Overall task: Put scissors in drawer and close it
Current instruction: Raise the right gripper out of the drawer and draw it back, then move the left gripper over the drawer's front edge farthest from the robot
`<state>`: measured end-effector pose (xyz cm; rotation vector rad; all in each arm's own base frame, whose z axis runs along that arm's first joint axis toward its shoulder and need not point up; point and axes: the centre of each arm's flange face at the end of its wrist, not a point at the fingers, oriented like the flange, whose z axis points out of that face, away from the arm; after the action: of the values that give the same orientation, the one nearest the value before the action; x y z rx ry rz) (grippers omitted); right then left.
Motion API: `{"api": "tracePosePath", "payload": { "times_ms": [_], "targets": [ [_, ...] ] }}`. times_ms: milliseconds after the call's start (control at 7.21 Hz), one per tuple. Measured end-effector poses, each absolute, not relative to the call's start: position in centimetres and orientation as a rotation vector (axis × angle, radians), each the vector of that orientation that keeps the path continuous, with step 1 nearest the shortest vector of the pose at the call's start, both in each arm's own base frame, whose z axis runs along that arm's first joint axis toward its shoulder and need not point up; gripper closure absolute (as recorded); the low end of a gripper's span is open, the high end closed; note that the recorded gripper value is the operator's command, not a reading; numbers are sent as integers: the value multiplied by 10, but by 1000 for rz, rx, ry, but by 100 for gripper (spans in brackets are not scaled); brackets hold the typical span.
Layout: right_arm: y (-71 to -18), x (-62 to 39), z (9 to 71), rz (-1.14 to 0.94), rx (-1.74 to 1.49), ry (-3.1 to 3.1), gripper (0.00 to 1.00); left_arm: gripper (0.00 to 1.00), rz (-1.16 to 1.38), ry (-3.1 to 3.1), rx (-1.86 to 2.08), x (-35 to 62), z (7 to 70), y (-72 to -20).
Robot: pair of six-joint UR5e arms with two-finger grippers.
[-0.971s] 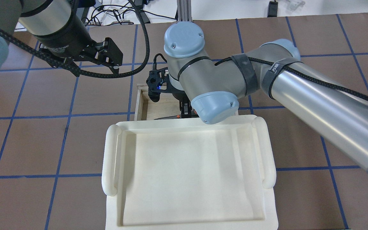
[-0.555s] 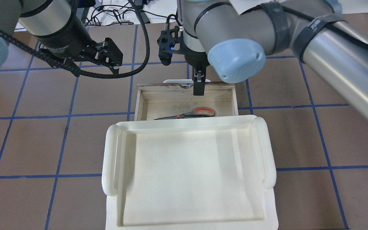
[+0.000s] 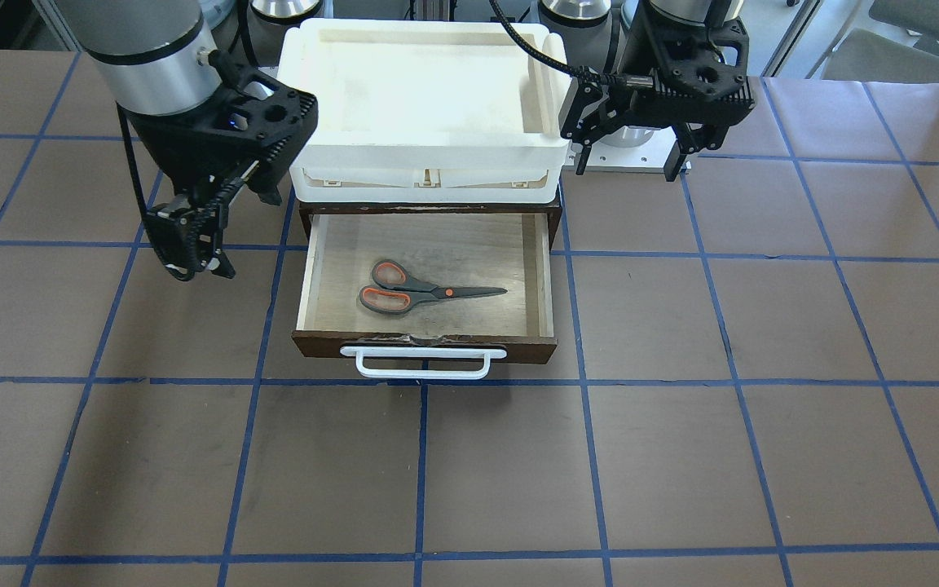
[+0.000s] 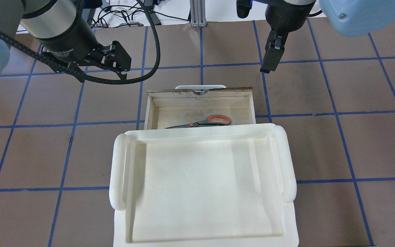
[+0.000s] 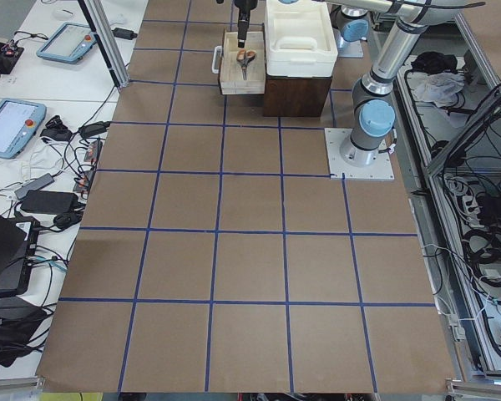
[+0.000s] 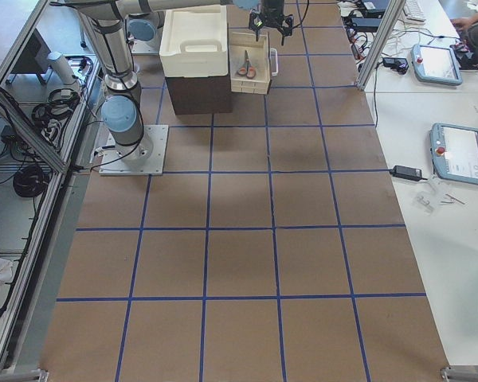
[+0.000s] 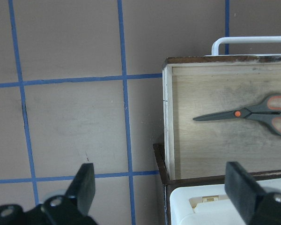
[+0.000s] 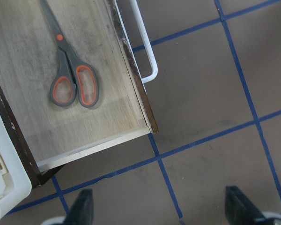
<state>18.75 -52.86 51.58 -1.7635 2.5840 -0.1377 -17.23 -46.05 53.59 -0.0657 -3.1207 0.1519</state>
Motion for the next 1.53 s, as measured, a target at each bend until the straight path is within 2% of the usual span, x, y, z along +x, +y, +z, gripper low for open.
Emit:
{"api": "tracePosePath", "payload": {
  "times_ms": [277, 694, 1249, 1387, 1526],
  "targets": [
    [-523, 172, 523, -145, -1571, 2700, 1, 0, 151, -3124, -63, -170, 535, -461],
    [-499, 166, 521, -141, -906, 2967, 1, 0, 155, -3141, -29, -162, 535, -473],
    [-494, 157, 521, -124, -89, 3090, 0, 0, 108, -3190, 50, -165, 511, -495],
    [-494, 154, 521, -116, 14, 3095, 3, 0, 128, -3183, 139, -173, 505, -499],
    [-494, 153, 520, -111, 62, 3105, 1, 0, 159, -3172, 206, -186, 498, -505]
  ]
}}
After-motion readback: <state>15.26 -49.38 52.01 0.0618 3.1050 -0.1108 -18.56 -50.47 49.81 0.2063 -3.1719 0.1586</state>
